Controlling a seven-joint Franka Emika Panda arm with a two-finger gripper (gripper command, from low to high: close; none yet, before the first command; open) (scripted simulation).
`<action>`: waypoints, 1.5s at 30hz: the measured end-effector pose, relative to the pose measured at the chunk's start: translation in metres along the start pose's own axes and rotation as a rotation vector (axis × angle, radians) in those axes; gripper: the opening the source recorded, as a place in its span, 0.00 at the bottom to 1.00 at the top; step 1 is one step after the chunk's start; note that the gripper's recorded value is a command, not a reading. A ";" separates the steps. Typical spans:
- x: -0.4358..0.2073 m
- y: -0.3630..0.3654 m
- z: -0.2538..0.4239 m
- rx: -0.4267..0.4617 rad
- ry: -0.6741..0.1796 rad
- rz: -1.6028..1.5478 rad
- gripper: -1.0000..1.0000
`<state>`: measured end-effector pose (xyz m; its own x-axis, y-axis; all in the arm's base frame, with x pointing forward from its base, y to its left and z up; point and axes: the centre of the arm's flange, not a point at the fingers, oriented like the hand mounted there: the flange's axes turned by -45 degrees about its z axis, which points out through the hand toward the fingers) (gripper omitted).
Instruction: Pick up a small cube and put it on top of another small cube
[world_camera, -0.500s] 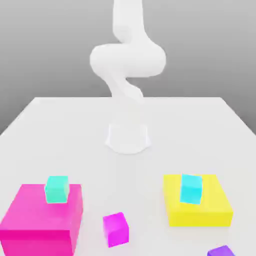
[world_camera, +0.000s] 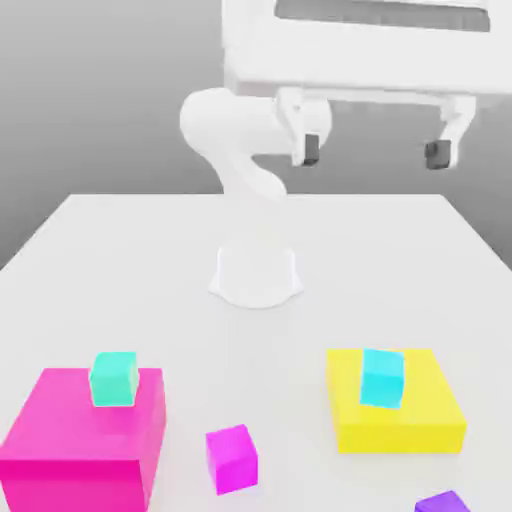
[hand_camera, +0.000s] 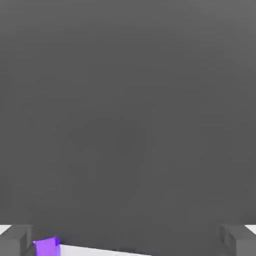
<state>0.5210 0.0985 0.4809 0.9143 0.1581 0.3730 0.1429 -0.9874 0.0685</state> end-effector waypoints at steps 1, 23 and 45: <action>0.000 -0.007 0.017 0.004 -0.023 -0.011 0.50; -0.105 -0.125 0.324 0.104 -0.375 -0.172 0.00; -0.141 0.172 0.147 -0.050 -0.403 0.193 0.00</action>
<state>0.4725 -0.0952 0.3044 0.9984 -0.0554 -0.0064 -0.0547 -0.9952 0.0814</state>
